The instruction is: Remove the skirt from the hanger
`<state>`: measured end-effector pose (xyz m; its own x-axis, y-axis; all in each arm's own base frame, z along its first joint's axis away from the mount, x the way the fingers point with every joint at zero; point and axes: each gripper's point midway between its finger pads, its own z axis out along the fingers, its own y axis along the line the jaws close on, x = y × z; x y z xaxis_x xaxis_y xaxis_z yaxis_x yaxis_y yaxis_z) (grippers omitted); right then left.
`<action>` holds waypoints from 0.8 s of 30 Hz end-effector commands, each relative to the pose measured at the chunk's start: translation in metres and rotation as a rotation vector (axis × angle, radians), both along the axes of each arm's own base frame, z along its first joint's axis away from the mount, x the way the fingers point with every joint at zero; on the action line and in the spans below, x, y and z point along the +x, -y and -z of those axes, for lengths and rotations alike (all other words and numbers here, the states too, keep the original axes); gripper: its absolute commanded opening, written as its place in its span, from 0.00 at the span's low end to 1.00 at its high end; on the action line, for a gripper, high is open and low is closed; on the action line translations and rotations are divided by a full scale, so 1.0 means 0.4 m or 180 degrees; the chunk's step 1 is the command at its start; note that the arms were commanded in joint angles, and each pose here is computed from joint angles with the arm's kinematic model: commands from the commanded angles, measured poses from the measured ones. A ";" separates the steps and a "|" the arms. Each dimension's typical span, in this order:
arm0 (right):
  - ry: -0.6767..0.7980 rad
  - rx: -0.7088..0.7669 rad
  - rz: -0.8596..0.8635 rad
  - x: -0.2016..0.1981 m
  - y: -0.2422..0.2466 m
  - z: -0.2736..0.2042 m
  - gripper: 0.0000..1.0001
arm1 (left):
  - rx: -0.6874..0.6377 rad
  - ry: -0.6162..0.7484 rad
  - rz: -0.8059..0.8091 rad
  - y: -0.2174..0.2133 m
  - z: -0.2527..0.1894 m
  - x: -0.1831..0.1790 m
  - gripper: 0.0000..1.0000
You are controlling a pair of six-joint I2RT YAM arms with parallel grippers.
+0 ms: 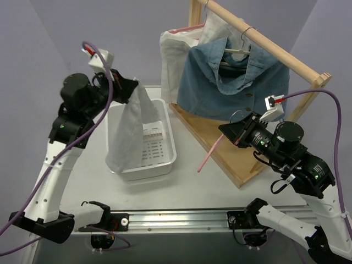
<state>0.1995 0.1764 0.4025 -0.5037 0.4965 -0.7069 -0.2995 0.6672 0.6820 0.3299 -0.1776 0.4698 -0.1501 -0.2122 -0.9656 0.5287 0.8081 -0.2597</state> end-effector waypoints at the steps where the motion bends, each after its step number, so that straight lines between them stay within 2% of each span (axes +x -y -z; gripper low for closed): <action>1: 0.0100 0.0071 0.0011 0.017 -0.008 -0.020 0.00 | -0.0377 -0.0491 0.0109 0.045 0.125 0.033 0.02; 5: 0.0031 -0.0019 0.0045 0.026 -0.008 0.007 0.00 | -0.0402 -0.1099 0.0149 0.065 0.286 0.043 0.06; 8: -0.0035 -0.0077 0.0058 0.035 -0.012 0.034 0.00 | -0.0355 -0.1400 0.0167 0.074 0.343 0.053 0.09; 9: -0.0061 -0.0100 0.0067 0.038 -0.012 0.043 0.00 | -0.0375 -0.1399 0.0186 0.077 0.327 0.058 0.14; 11: -0.0129 -0.0147 0.0097 0.045 -0.013 0.065 0.00 | -0.0378 -0.1508 0.0234 0.085 0.331 0.061 0.30; 12: -0.0173 -0.0186 0.0140 0.049 -0.008 0.077 0.00 | -0.0410 -0.1513 0.0275 0.090 0.319 0.057 0.54; 13: -0.0227 -0.0236 0.0168 0.055 -0.008 0.093 0.00 | -0.0457 -0.1447 0.0327 0.095 0.287 0.051 0.62; 15: -0.0312 -0.0320 0.0164 0.057 -0.008 0.116 0.00 | -0.0552 -0.1380 0.0537 0.114 0.246 0.023 0.73; 16: -0.0317 -0.0373 0.0253 0.067 0.002 0.124 0.00 | -0.0604 -0.1241 0.0633 0.119 0.204 0.007 0.82; 24: -0.0557 -0.0612 0.0422 0.097 0.009 0.198 0.00 | -0.0604 -0.0681 0.1613 0.196 0.016 -0.169 0.84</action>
<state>0.2298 0.1819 0.3265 -0.5938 0.4206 -0.6859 -0.1339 0.7889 0.5997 0.3072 -0.2436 0.4009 -0.5709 -0.2493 -0.7823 0.5772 0.5558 -0.5983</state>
